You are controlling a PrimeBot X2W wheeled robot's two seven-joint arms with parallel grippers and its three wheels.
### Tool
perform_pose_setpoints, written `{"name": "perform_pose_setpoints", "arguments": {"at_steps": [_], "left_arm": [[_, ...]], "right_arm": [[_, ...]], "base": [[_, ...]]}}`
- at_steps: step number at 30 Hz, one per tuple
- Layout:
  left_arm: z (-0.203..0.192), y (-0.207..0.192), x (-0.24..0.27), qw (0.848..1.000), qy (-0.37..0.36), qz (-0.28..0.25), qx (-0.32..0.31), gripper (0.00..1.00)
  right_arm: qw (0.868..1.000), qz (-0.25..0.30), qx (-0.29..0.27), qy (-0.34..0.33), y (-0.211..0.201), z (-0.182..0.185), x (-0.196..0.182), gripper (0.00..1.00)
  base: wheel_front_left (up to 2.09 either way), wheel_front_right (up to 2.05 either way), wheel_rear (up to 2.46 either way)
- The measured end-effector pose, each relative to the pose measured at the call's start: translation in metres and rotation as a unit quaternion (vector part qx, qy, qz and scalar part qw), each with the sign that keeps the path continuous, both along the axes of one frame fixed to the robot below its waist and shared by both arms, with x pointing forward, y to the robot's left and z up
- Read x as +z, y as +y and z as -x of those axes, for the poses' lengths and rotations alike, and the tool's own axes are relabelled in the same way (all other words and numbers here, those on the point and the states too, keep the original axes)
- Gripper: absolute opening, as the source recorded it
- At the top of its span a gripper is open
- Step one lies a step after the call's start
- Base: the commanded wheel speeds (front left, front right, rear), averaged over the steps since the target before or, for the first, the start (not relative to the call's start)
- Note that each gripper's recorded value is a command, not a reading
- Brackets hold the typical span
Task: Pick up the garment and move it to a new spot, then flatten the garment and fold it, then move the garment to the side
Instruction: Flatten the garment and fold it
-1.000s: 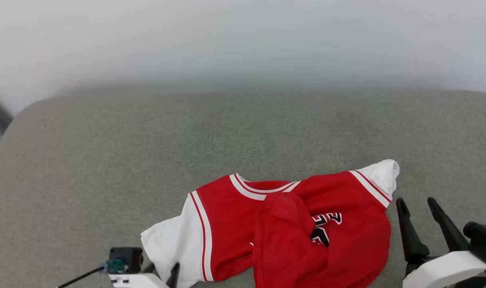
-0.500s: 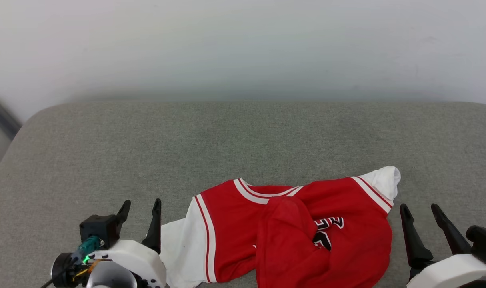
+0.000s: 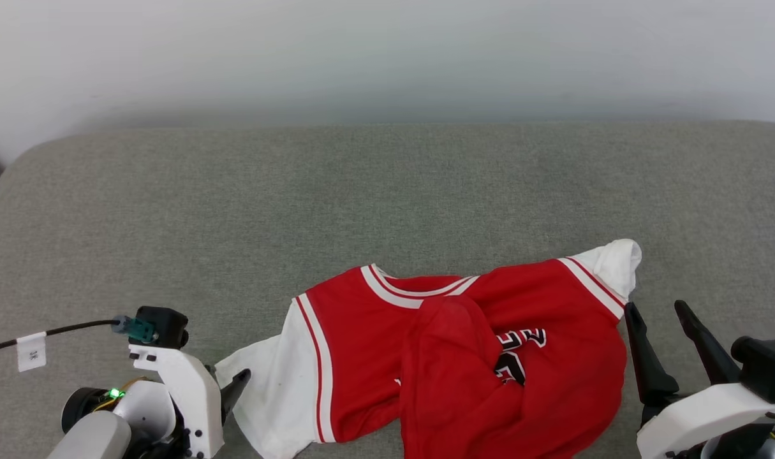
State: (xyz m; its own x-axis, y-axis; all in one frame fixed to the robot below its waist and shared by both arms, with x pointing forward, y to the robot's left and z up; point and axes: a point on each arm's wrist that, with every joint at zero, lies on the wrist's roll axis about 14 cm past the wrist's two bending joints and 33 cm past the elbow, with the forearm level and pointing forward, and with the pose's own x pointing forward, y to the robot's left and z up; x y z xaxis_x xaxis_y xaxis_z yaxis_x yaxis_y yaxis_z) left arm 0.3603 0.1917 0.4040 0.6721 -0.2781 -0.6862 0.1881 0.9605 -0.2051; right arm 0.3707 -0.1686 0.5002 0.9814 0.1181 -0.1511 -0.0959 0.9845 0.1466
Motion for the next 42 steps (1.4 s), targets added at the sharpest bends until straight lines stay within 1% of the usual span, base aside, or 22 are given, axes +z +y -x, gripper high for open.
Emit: {"name": "perform_pose_setpoints", "arguments": {"at_steps": [2,10,11,12,13,14,18,20,24,28,34,38,42], "left_arm": [[0.003,0.001,-0.013,0.999,0.033,-0.004,-0.007,1.0],[-0.002,-0.003,-0.044,0.994,0.111,-0.005,-0.02,1.0],[-0.002,-0.004,-0.046,0.993,0.12,-0.002,-0.023,0.78],[-0.002,-0.007,-0.048,0.992,0.126,0.002,-0.025,0.42],[-0.003,-0.008,-0.049,0.991,0.129,0.003,-0.026,0.19],[-0.003,-0.009,-0.05,0.991,0.129,0.004,-0.026,0.0],[-0.008,-0.013,-0.048,0.994,0.104,0.013,-0.01,0.0],[-0.008,-0.013,-0.046,0.996,0.089,0.008,-0.003,0.0],[-0.012,-0.01,-0.033,0.999,0.037,0.002,0.021,0.0],[-0.021,-0.006,-0.009,0.998,-0.032,-0.001,0.045,0.0],[-0.04,-0.007,0.038,0.989,-0.135,0.0,0.063,0.0],[-0.047,-0.011,0.058,0.983,-0.175,0.002,0.061,0.0],[-0.054,-0.017,0.07,0.978,-0.201,0.004,0.055,0.0]], "right_arm": [[1.0,0.0,-0.004,0.003,-0.002,-0.002,-0.003,1.0],[0.999,-0.007,-0.024,0.023,-0.014,-0.003,-0.019,1.0],[0.999,-0.007,-0.026,0.027,-0.015,-0.002,-0.021,1.0],[0.999,-0.007,-0.029,0.029,-0.017,-0.001,-0.023,1.0],[0.999,-0.007,-0.032,0.031,-0.019,-0.001,-0.024,1.0],[0.999,-0.007,-0.035,0.031,-0.021,0.0,-0.024,1.0],[0.999,-0.009,-0.04,0.029,-0.024,0.0,-0.023,1.0],[0.999,-0.01,-0.043,0.028,-0.026,0.0,-0.021,1.0],[0.998,-0.026,-0.047,0.029,-0.029,0.0,-0.019,1.0],[0.995,-0.044,-0.063,0.065,-0.041,0.004,-0.031,1.0],[0.986,-0.058,-0.088,0.132,-0.07,-0.007,-0.049,1.0],[0.98,-0.071,-0.087,0.166,-0.08,-0.027,-0.052,1.0],[0.973,-0.068,-0.067,0.211,-0.079,-0.054,-0.053,1.0]], "base": [[0.0,0.0,0.0],[0.0,0.0,0.0],[0.0,0.0,0.0],[0.0,0.0,0.0],[0.0,0.0,0.0],[0.0,0.0,0.0],[0.0,0.0,0.0],[0.0,0.0,0.0],[0.0,0.0,0.0],[0.0,0.0,0.0],[0.0,0.0,0.0],[0.0,0.0,0.0],[0.0,0.0,0.0]]}}
